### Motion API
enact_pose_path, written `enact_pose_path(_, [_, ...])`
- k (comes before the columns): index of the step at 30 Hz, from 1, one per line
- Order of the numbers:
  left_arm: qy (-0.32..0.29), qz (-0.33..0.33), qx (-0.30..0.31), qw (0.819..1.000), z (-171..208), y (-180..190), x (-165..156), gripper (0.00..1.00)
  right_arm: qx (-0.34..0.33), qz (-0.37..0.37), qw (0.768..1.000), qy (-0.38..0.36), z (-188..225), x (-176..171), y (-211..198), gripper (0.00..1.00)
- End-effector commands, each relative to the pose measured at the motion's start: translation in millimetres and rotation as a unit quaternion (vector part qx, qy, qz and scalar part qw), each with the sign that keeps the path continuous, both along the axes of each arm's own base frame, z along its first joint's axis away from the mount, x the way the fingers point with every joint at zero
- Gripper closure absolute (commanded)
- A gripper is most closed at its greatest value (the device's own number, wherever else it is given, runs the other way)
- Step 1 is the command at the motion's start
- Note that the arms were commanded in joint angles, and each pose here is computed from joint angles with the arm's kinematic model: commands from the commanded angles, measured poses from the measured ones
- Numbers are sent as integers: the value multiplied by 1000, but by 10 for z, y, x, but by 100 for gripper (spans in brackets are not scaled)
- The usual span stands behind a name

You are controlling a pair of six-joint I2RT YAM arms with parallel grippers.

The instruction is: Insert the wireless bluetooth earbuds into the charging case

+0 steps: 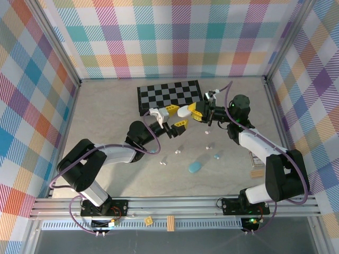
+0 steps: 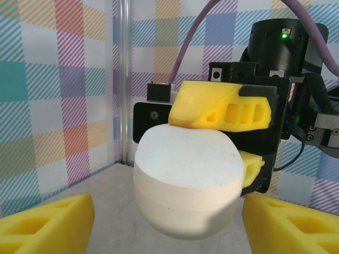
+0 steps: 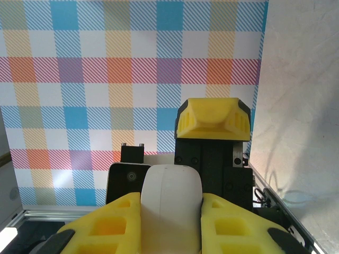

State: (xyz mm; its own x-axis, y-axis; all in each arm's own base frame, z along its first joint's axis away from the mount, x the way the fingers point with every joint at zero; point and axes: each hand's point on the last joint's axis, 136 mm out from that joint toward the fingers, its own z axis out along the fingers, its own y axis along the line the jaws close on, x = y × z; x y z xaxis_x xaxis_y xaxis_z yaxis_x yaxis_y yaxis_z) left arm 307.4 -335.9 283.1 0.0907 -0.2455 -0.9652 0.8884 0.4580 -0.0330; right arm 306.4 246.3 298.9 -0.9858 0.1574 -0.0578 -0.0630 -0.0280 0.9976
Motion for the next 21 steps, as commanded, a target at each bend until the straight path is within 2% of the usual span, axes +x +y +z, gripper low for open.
enact_pose_path(1, [-25,-17,-29,999,221,-70,-62,28,6,2,1000,-17,39,0,0,81])
enact_pose_path(7, [-26,-29,-29,999,224,-139,-68,35,6,2,1000,-13,11,13,2,81])
enact_pose_path(10, [-25,-32,-26,999,197,-156,-67,43,5,2,1000,-11,0,8,8,81])
enact_pose_path(15, [-26,-36,-26,999,202,-170,-86,50,4,3,1000,-11,-10,4,7,81])
enact_pose_path(21, [-28,-39,-27,998,223,-171,-101,48,2,0,1000,-5,-53,17,5,81])
